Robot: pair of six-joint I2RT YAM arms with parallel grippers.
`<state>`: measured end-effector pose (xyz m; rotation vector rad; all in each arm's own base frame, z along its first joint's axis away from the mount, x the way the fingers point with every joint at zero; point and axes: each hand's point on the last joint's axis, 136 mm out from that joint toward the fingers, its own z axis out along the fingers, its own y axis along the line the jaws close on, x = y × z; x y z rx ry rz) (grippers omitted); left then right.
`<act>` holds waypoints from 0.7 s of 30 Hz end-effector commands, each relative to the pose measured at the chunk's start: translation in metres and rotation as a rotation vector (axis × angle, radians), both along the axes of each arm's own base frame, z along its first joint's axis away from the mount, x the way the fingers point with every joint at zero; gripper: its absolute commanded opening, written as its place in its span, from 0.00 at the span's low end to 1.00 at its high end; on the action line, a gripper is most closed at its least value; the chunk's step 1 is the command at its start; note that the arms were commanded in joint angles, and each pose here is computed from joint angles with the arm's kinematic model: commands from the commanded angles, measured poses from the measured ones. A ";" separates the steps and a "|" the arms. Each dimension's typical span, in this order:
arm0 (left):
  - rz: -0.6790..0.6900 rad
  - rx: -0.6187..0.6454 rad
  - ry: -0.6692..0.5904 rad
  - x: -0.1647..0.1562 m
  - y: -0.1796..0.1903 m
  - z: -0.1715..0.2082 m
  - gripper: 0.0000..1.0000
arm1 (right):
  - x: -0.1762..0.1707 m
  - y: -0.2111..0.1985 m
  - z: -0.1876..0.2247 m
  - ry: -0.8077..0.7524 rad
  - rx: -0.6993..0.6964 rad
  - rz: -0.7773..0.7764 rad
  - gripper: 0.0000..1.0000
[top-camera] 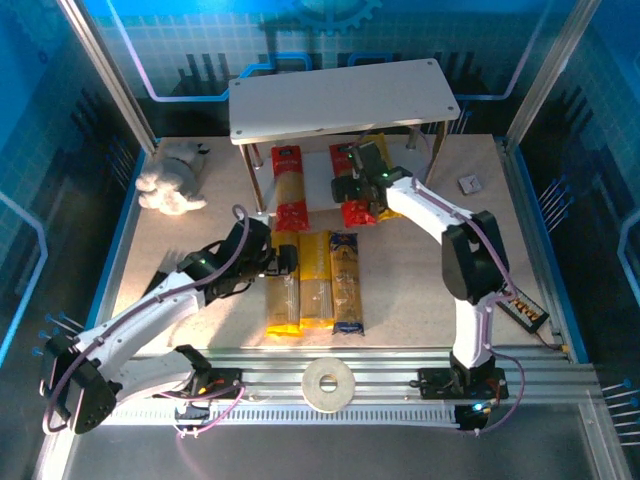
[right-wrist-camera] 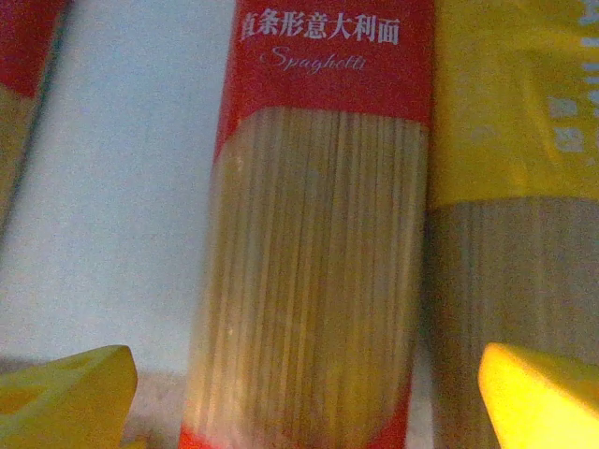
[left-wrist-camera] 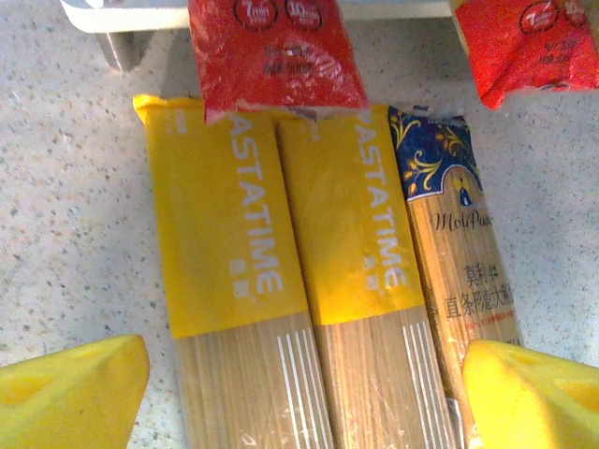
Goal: Place and organize the pasta boxes and bags onto the shelf
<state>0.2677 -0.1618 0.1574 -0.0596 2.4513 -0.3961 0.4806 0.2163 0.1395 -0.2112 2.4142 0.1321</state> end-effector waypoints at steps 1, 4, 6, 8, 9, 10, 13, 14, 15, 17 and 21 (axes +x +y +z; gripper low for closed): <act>0.028 -0.009 0.073 -0.011 -0.003 -0.026 0.90 | -0.022 -0.001 0.047 -0.083 0.059 0.015 0.95; 0.049 0.007 0.133 -0.017 -0.005 -0.049 0.92 | -0.057 -0.009 0.057 -0.068 0.093 0.033 1.00; 0.070 0.034 0.173 -0.020 -0.004 -0.067 0.91 | -0.081 -0.013 0.066 -0.071 0.107 0.056 1.00; 0.096 0.063 0.200 -0.019 -0.001 -0.080 0.92 | -0.100 -0.017 0.072 -0.077 0.107 0.076 1.00; 0.103 0.069 0.204 -0.016 -0.003 -0.085 0.92 | -0.109 -0.019 0.076 -0.081 0.107 0.082 1.00; 0.105 0.069 0.205 -0.013 -0.005 -0.088 0.93 | -0.116 -0.021 0.078 -0.087 0.110 0.088 1.00; 0.125 0.084 0.215 -0.005 -0.009 -0.101 0.94 | -0.131 -0.028 0.088 -0.111 0.121 0.093 1.00; 0.135 0.095 0.221 -0.003 -0.009 -0.107 0.94 | -0.135 -0.030 0.092 -0.123 0.127 0.094 1.00; 0.140 0.098 0.226 0.000 -0.010 -0.111 0.95 | -0.138 -0.031 0.095 -0.132 0.133 0.095 1.00; 0.148 0.103 0.241 0.001 -0.012 -0.121 0.95 | -0.142 -0.032 0.099 -0.145 0.144 0.103 1.00; 0.165 0.127 0.270 0.003 -0.012 -0.138 0.95 | -0.146 -0.036 0.102 -0.162 0.146 0.103 1.00</act>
